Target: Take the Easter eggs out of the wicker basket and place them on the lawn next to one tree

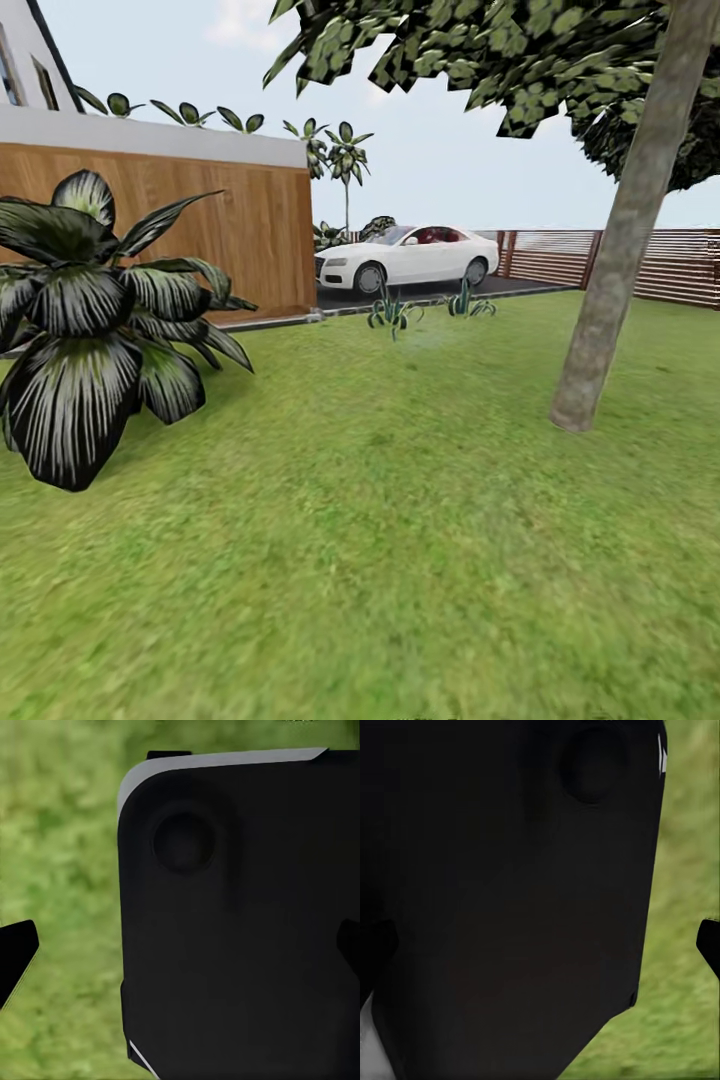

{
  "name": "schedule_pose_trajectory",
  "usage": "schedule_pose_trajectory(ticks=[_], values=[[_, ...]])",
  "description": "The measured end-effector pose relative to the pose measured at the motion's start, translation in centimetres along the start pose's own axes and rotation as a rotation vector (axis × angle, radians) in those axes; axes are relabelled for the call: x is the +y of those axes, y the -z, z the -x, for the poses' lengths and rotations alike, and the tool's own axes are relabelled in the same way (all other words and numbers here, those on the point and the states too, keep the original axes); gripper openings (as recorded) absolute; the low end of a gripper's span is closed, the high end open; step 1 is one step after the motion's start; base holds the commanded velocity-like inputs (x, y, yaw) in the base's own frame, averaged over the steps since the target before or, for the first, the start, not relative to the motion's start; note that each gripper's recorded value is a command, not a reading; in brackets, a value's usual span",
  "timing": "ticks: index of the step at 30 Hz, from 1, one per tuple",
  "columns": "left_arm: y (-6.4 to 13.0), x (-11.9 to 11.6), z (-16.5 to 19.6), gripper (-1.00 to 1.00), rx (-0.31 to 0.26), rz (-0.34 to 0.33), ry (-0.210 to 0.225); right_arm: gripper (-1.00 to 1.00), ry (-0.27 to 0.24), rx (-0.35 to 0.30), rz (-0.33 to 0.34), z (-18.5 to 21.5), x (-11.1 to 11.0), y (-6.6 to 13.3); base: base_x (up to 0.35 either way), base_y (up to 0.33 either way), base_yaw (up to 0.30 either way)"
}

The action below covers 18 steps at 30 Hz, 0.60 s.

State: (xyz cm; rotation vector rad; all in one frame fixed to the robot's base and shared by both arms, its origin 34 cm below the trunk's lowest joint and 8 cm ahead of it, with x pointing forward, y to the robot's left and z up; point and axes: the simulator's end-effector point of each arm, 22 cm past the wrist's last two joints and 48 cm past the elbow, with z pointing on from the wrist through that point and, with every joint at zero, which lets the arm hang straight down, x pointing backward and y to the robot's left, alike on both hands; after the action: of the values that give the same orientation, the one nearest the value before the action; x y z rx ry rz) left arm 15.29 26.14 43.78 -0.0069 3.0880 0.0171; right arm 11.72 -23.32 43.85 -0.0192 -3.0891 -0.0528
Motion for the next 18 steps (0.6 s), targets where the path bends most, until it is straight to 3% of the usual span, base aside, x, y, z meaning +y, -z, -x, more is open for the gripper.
schedule_pose_trajectory(ticks=[18], values=[[0.0,0.0,0.0,1.0,0.0,0.0,0.0,1.0,0.0,-0.001,0.001,0.03,0.02,0.0,0.0,0.0,-0.292]])
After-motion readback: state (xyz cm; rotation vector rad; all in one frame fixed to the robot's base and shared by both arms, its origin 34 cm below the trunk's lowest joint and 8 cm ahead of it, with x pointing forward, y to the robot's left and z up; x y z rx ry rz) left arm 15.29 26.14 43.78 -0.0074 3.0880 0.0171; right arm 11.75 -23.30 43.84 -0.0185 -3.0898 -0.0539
